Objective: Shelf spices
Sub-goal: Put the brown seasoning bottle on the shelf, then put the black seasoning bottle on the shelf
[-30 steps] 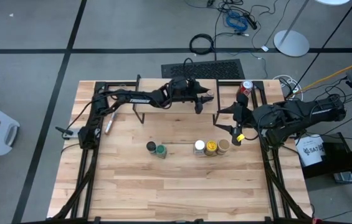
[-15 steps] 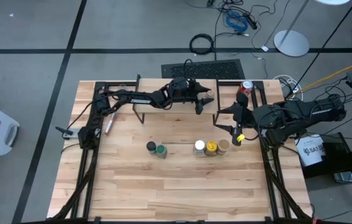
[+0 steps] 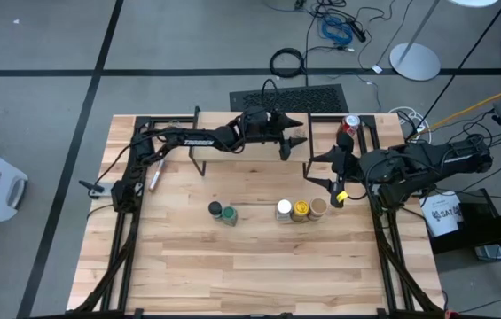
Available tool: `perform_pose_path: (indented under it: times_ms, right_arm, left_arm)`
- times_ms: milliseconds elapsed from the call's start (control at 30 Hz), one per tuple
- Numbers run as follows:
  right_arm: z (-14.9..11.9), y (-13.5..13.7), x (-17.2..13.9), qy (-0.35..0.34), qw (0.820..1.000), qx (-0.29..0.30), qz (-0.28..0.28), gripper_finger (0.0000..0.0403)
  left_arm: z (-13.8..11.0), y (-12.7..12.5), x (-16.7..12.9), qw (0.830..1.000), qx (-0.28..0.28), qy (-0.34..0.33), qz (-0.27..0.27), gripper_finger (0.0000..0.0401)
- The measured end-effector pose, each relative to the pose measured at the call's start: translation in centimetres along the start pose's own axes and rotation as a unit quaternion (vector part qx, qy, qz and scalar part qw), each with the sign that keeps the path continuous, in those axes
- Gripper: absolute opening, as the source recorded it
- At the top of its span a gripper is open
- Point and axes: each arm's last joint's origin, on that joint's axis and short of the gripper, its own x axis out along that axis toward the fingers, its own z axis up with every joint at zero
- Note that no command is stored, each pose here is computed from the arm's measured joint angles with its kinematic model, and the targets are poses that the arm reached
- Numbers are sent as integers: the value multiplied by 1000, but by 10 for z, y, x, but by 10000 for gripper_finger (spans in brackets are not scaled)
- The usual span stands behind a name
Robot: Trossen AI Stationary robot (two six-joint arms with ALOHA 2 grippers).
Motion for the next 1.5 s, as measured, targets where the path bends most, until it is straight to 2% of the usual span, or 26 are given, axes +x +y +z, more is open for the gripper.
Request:
perform_pose_path:
  times_ms: [200, 333, 433, 633, 733, 867, 967, 1100, 1200, 1300, 1500]
  right_arm:
    - [-2, 0, 0, 8, 1000, 2, -1, 235]
    - [-2, 0, 0, 8, 1000, 4, -1, 235]
    - [-2, 0, 0, 10, 1000, 8, -1, 235]
    - [-2, 1, 2, 12, 1000, 9, -2, 235]
    - [-2, 3, 7, 18, 1000, 10, -2, 235]
    - [-3, 7, 15, 31, 1000, 3, -4, 235]
    - [-4, 10, 21, 38, 999, -1, -5, 235]
    - [-5, 13, 26, 47, 999, -5, -6, 235]
    - [-6, 14, 29, 51, 999, -7, -6, 235]
    - [-6, 14, 29, 51, 999, -7, -7, 235]
    - [-5, 14, 29, 50, 999, -7, -6, 235]
  left_arm:
    - [37, -4, -27, 998, 30, 46, 10, 286]
    - [63, -10, -61, 991, 41, 121, 33, 286]
    - [79, -23, -89, 981, 40, 187, 38, 286]
    - [94, -69, -139, 954, 43, 297, 1, 286]
    - [90, -100, -158, 940, 50, 337, -13, 286]
    - [67, -143, -174, 925, 84, 370, -25, 286]
    - [45, -165, -186, 913, 110, 393, 0, 286]
    - [6, -179, -200, 901, 130, 410, 50, 286]
    - [-16, -187, -213, 907, 120, 394, 84, 286]
    - [-28, -196, -225, 920, 110, 367, 78, 286]
    - [-21, -204, -245, 933, 84, 344, 55, 286]
